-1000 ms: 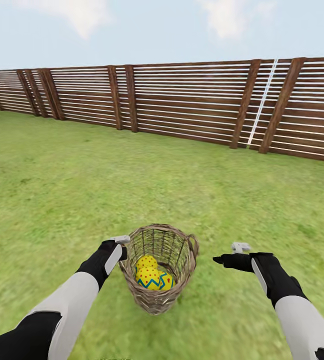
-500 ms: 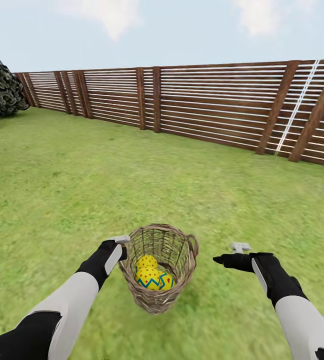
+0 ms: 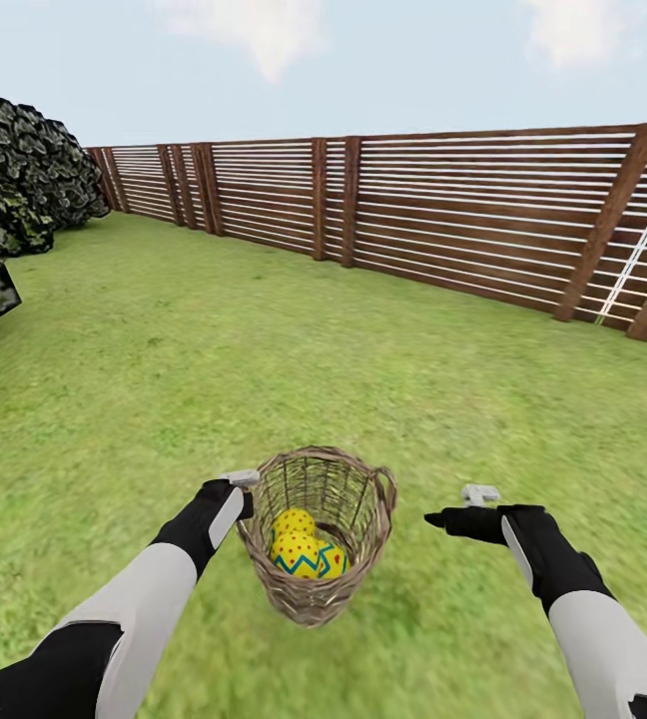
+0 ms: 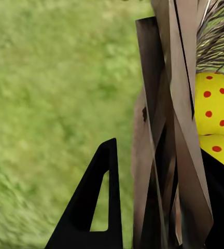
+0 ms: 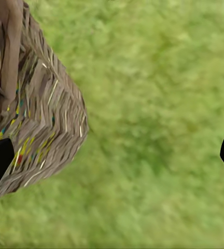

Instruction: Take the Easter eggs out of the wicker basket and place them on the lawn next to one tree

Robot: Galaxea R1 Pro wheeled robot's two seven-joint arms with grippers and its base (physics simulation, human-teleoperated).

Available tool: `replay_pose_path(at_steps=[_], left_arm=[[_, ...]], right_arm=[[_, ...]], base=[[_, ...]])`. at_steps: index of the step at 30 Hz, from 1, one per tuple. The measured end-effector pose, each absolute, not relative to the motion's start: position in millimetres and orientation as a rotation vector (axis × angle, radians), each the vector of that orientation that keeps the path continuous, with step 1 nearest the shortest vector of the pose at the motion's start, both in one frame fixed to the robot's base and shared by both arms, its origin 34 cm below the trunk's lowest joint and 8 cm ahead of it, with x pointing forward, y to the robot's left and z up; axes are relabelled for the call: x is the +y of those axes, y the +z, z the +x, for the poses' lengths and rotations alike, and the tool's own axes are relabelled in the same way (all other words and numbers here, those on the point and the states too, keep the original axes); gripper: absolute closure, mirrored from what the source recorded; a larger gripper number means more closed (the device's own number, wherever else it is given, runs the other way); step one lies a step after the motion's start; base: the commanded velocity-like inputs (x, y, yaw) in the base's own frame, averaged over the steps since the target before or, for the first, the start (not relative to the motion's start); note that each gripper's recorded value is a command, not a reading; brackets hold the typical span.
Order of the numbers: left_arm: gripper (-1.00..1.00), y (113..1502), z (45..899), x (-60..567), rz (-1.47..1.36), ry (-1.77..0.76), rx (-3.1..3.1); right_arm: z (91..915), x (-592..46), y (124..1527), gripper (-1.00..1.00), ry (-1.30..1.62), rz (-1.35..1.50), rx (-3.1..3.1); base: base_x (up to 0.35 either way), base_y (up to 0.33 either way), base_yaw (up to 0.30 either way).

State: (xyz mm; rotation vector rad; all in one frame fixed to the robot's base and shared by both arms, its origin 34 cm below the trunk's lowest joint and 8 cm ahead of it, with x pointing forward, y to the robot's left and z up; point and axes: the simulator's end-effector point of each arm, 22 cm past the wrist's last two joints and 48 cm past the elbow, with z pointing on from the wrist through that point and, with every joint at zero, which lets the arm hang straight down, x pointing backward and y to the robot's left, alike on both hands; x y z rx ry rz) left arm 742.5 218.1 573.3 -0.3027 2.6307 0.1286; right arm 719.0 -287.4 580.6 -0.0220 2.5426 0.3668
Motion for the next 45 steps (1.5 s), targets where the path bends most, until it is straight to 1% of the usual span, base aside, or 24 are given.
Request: replay_pose_path(at_steps=[4, 8, 15, 18, 20, 23, 26, 29, 38, 41, 45], left_arm=[[1.00, 581, 743, 219, -0.298, 0.134, 2.632], [1.00, 588, 744, 218, -0.298, 0.131, 2.632], [1.00, 602, 746, 218, -0.297, 0.134, 2.632], [1.00, 608, 747, 220, -0.303, 0.132, 2.630], [1.00, 611, 747, 221, -0.297, 0.140, 2.633], [1.00, 617, 747, 220, -0.301, 0.135, 2.632], [1.00, 623, 748, 220, -0.304, 0.131, 2.631], [1.00, 631, 751, 222, -0.300, 0.138, 2.624], [1.00, 647, 752, 222, -0.305, 0.134, 2.623], [1.00, 652, 753, 222, -0.306, 0.133, 2.623], [1.00, 659, 753, 221, -0.310, 0.128, 2.622]], right_arm=[[719, -292, 585, -1.00, 0.348, -0.020, 2.543], [712, -309, 571, -1.00, 0.231, 0.011, 2.562], [654, -294, 506, -1.00, 0.244, -0.036, 2.536], [636, -289, 497, -1.00, 0.253, -0.049, 2.506], [599, -283, 479, -1.00, 0.269, -0.046, 2.560], [562, -294, 463, -1.00, 0.182, -0.036, 2.573], [553, -296, 464, -1.00, 0.164, -0.029, 2.586], [525, -292, 457, -1.00, 0.176, -0.027, 2.637], [515, -290, 468, -1.00, 0.177, -0.058, 2.655], [501, -275, 467, -1.00, 0.205, -0.070, 2.674], [491, -271, 470, -1.00, 0.212, -0.059, 2.688]], base=[[0.000, 0.000, 0.000], [0.000, 0.000, 0.000], [0.000, 0.000, 0.018], [0.000, 0.000, 0.264], [0.000, 0.000, 0.289], [0.000, 0.000, 0.291], [0.000, 0.000, 0.291], [0.000, 0.000, 0.291], [0.000, 0.000, 0.291], [0.000, 0.000, 0.269], [0.000, 0.000, 0.032]])
